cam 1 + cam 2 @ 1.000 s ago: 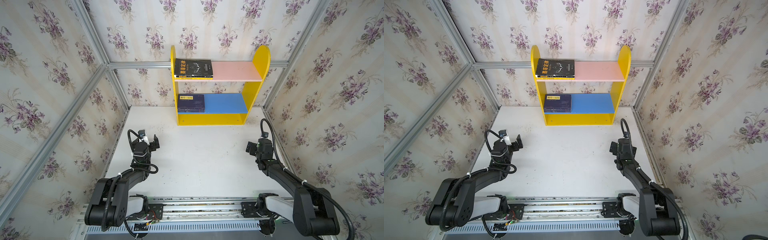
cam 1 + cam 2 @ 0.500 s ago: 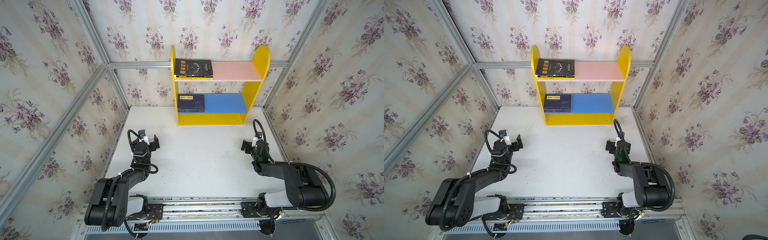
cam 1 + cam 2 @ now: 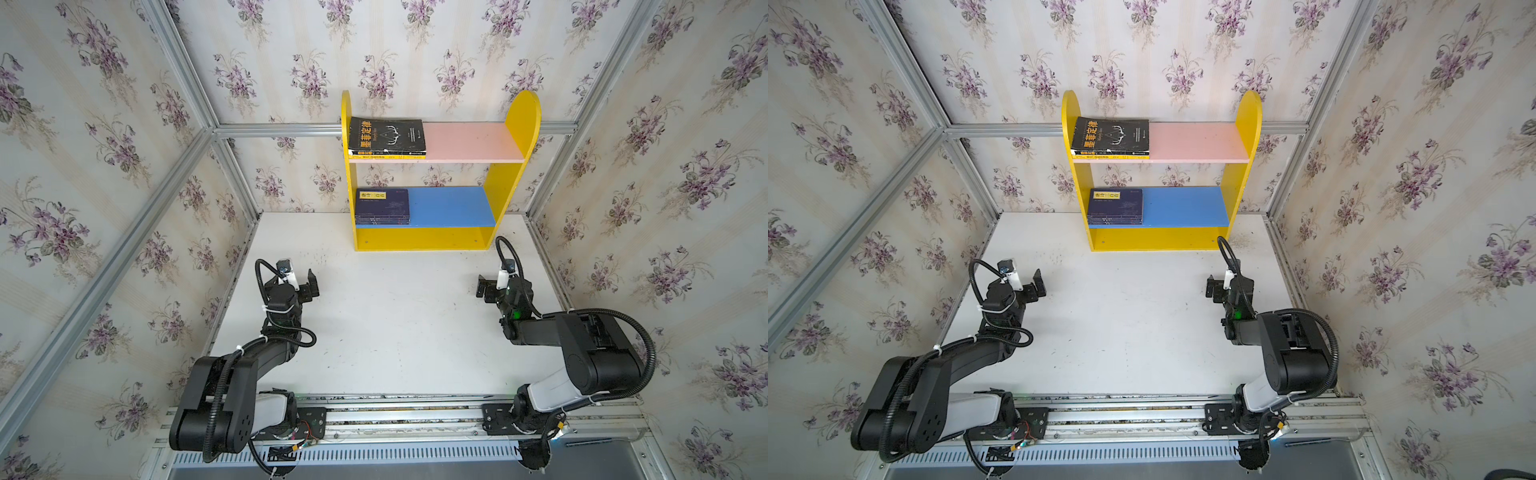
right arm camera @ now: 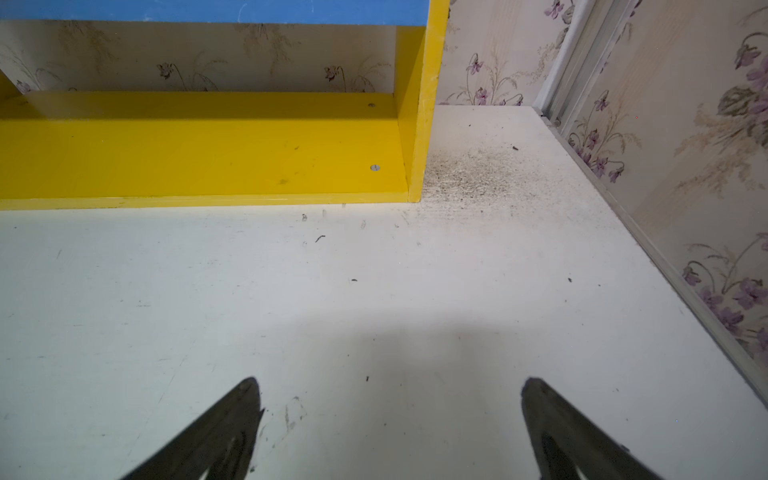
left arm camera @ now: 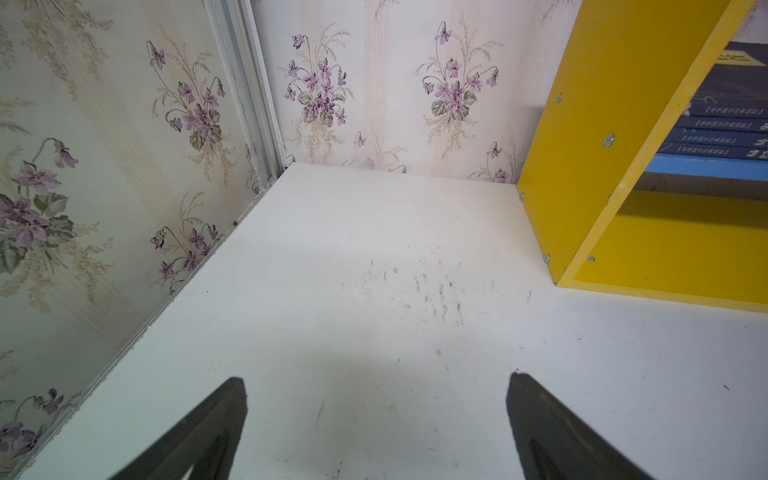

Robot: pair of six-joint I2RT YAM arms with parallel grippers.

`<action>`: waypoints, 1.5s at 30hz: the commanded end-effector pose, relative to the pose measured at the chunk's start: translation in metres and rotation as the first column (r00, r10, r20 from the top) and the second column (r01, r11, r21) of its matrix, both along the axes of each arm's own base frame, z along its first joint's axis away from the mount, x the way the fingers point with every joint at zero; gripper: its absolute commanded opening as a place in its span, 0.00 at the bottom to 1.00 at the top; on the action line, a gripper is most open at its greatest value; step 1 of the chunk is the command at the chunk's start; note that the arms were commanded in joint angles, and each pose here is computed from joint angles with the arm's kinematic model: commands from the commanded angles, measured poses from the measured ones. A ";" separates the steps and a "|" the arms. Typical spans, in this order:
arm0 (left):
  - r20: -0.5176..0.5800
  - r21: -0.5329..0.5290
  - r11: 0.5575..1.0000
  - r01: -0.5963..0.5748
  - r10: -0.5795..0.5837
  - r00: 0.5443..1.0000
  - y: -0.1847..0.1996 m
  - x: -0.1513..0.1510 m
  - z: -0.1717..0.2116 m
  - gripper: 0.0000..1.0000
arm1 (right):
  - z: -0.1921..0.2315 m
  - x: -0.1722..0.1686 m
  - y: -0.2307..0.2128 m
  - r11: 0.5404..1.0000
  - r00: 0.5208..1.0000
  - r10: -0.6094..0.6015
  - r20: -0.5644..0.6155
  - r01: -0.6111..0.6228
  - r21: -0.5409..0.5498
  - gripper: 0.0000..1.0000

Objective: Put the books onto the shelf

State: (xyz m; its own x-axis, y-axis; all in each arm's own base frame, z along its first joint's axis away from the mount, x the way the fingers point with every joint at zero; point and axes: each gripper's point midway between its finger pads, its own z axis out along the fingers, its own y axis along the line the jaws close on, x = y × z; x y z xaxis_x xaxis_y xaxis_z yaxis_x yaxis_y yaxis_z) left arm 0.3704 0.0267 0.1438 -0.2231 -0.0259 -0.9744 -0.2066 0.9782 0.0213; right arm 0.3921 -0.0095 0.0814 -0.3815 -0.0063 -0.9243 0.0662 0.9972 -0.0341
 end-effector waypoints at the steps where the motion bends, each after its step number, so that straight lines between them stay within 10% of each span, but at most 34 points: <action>1: 0.012 0.001 1.000 0.003 -0.003 1.000 0.000 0.003 0.004 0.99 | 0.008 0.005 0.001 1.000 1.000 0.006 0.017 -0.006 -0.001 1.00; 45: 0.032 0.008 0.995 0.099 -0.099 0.995 -0.013 0.001 -0.002 0.99 | 0.015 0.004 0.002 1.000 0.998 0.011 0.062 -0.011 -0.009 1.00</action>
